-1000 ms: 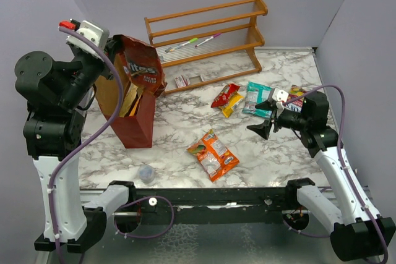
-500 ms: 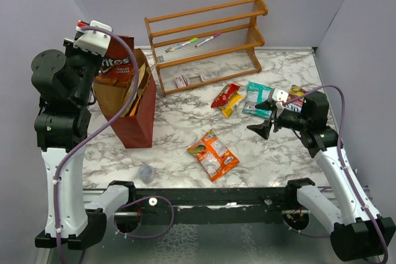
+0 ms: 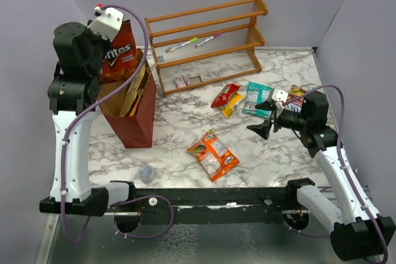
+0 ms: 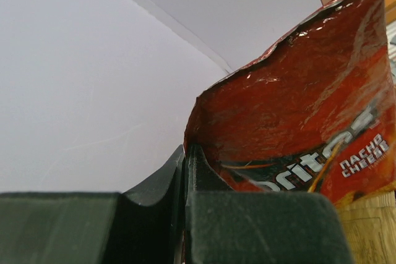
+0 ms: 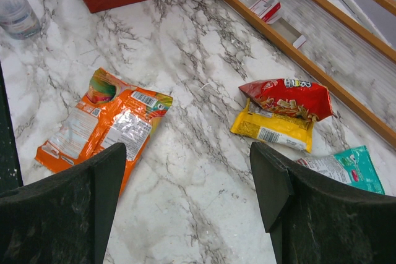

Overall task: Place the snacks into the paper bag
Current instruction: Place the snack in the paper bag.

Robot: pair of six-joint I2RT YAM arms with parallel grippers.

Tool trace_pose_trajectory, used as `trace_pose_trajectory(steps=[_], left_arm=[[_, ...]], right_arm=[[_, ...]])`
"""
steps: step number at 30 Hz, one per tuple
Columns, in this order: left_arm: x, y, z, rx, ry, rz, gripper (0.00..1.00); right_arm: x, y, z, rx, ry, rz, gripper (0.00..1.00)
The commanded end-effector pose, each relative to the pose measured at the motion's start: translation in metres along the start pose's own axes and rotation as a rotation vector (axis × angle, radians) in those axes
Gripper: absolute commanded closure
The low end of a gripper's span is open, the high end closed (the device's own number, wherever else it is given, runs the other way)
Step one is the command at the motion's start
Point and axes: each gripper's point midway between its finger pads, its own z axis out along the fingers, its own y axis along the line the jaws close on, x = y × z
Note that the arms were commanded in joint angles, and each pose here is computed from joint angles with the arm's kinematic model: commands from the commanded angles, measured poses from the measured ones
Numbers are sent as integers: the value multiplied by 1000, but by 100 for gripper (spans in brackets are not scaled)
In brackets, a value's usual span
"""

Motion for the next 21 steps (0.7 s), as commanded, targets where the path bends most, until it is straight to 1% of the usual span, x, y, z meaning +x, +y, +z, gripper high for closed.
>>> trace_pose_trajectory(steps=[1,7,12,18,21], left_arm=[[6,9,4,-14,108,-43,100],[19,-11,16,46,159,-88,100],[43,-28,25,73,228,-73,100],[64,-47,24,117,273,-83,100],[79,-60,22,155,315,-74,100]], right_arm=[[2,-7,1,27,6,-26,19],[-1,-5,-1,29,-4,-43,19],[-2,-4,-2,26,-10,-49,19],[-2,-3,-2,21,-11,-50,20],[-2,-3,-2,21,-11,-51,20]])
